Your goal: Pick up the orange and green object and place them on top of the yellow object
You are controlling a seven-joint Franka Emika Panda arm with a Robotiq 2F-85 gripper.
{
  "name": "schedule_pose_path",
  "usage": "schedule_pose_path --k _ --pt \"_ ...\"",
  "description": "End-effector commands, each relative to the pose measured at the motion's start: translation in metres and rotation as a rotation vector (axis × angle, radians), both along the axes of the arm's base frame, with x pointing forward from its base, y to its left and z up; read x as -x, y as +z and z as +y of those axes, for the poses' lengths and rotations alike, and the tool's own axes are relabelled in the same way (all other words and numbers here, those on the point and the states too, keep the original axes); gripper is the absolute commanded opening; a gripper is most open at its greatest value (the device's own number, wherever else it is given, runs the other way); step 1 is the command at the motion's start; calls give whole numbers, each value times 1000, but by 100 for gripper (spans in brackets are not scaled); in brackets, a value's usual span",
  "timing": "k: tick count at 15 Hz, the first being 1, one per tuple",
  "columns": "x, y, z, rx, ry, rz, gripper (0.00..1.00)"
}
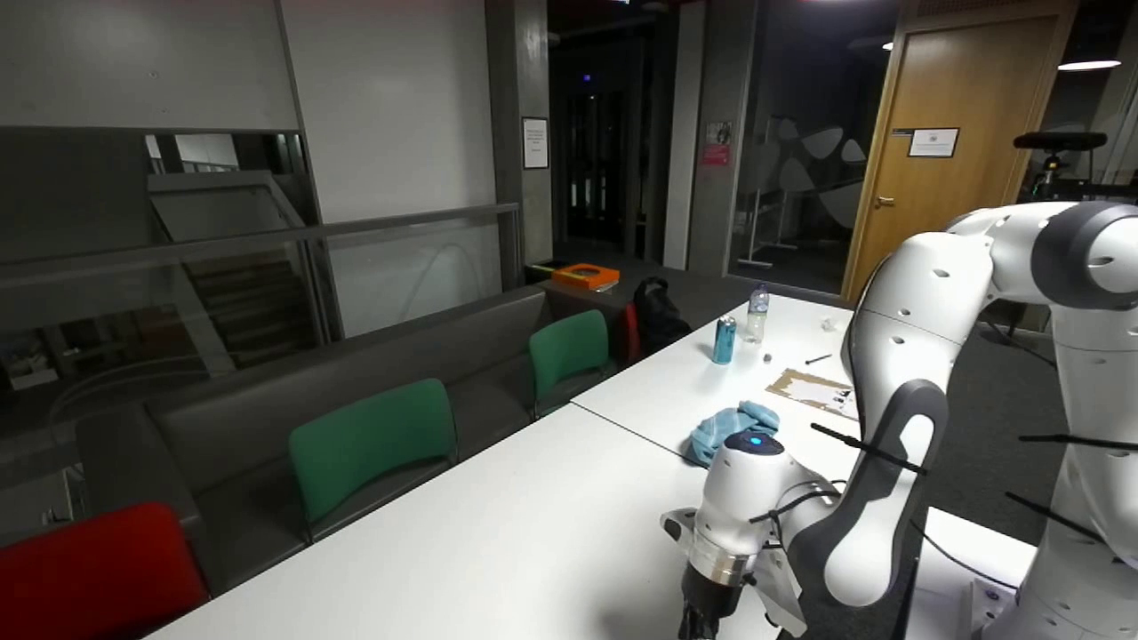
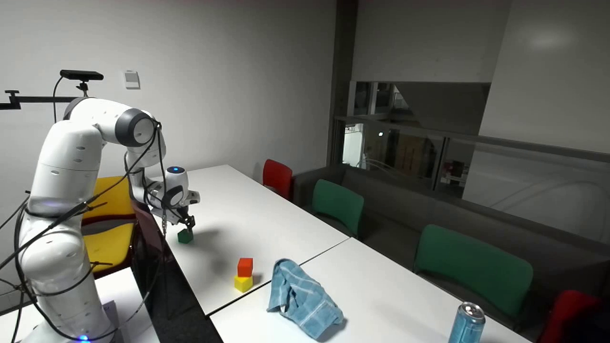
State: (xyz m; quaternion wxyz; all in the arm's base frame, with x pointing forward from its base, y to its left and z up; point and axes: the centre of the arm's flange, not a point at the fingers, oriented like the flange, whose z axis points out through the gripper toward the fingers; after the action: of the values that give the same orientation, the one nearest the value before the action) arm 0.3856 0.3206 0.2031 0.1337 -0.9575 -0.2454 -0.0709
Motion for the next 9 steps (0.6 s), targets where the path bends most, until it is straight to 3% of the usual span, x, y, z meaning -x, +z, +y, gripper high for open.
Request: schedule_pose_path --k 1,9 --pt "-15 0 -3 -61 69 45 100" --pt "-19 -10 -4 -65 81 89 100"
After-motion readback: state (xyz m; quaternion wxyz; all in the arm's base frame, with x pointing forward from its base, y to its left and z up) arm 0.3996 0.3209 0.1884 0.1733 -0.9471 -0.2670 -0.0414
